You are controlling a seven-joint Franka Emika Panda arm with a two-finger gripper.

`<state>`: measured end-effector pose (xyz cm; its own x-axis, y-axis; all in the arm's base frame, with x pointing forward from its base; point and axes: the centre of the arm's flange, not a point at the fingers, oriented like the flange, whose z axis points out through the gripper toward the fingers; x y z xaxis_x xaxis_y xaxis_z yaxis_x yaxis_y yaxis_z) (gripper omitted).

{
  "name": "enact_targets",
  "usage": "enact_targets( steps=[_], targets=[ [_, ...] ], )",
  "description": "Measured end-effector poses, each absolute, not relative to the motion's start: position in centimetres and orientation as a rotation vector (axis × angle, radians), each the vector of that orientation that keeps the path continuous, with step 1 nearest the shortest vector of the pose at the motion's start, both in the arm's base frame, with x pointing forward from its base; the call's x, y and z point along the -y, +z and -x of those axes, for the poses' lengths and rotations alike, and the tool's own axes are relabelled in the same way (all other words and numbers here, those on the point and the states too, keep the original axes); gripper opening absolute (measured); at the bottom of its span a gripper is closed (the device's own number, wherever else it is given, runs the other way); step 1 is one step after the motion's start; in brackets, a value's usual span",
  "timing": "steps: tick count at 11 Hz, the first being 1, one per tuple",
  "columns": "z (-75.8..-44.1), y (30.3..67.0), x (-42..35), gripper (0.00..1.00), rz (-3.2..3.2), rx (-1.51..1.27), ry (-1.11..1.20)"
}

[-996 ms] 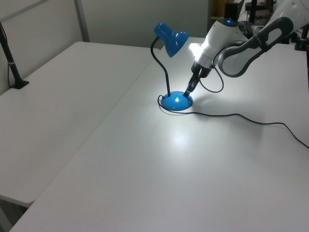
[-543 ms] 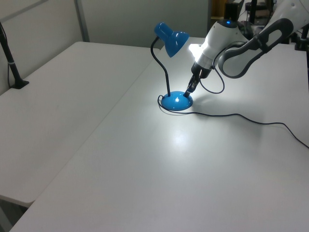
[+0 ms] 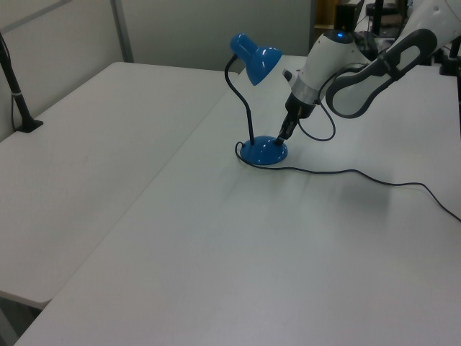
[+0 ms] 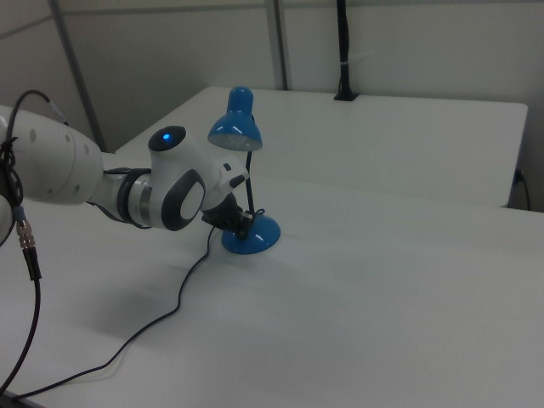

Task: Turn off the lamp

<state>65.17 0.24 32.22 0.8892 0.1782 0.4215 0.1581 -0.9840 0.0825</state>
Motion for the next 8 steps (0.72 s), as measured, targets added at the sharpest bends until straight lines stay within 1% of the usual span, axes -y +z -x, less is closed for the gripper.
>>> enact_targets(
  steps=[4,7,8],
  targets=[
    [-65.0,32.1,0.0,0.01,-3.019,-0.263,0.628],
    [-64.4,31.1,0.6,0.01,-3.048,-0.248,0.474],
    [-64.3,31.4,0.8,0.01,-3.051,-0.244,0.450]
  ],
)
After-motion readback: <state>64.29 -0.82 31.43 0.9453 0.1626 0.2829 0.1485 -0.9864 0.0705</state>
